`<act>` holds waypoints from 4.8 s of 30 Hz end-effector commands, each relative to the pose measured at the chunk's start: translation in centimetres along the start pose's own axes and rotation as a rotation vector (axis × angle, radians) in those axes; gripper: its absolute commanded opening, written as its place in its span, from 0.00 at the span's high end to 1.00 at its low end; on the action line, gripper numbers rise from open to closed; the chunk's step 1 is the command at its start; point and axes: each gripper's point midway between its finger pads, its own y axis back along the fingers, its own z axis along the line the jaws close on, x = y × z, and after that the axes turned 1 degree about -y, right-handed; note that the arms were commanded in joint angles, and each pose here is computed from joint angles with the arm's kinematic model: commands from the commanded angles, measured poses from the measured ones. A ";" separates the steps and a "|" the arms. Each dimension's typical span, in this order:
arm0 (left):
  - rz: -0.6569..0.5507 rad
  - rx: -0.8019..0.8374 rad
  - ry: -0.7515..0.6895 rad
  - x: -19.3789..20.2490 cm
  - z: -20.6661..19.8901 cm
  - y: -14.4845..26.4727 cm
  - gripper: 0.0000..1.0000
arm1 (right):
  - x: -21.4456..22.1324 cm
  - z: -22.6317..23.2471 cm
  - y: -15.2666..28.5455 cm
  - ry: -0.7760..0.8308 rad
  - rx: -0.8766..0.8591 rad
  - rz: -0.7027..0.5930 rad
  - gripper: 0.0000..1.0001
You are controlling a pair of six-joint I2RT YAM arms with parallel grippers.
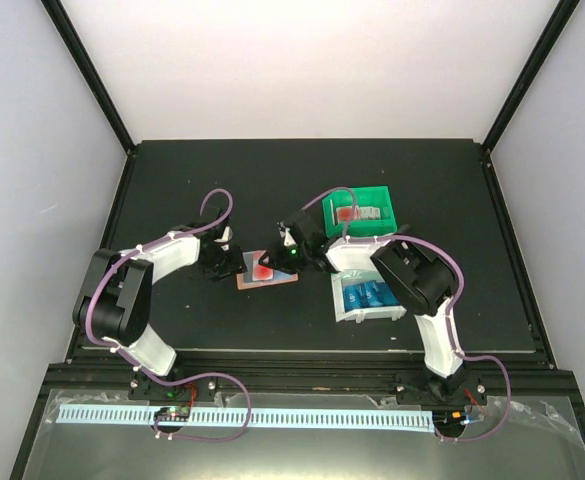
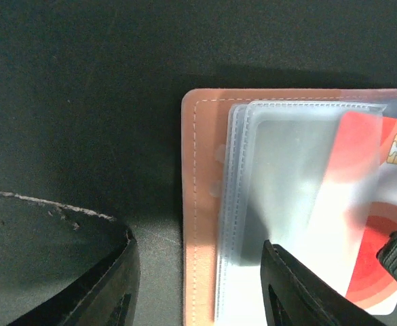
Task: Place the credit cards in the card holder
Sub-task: Insert the credit card into the card holder, then close the card holder at the center of the board.
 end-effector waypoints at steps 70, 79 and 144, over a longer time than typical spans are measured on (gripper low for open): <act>0.065 0.152 -0.015 0.6 -5.0 -2.9 0.62 | -0.7 -0.1 2.4 0.251 0.183 -0.037 0.22; 0.073 0.186 -0.054 0.7 -5.8 -3.2 0.62 | -0.3 1.4 2.1 0.239 0.053 -0.007 0.22; 0.006 0.262 -0.009 3.3 -5.3 -0.6 0.31 | -6.5 -10.0 12.0 0.333 0.904 -0.330 0.43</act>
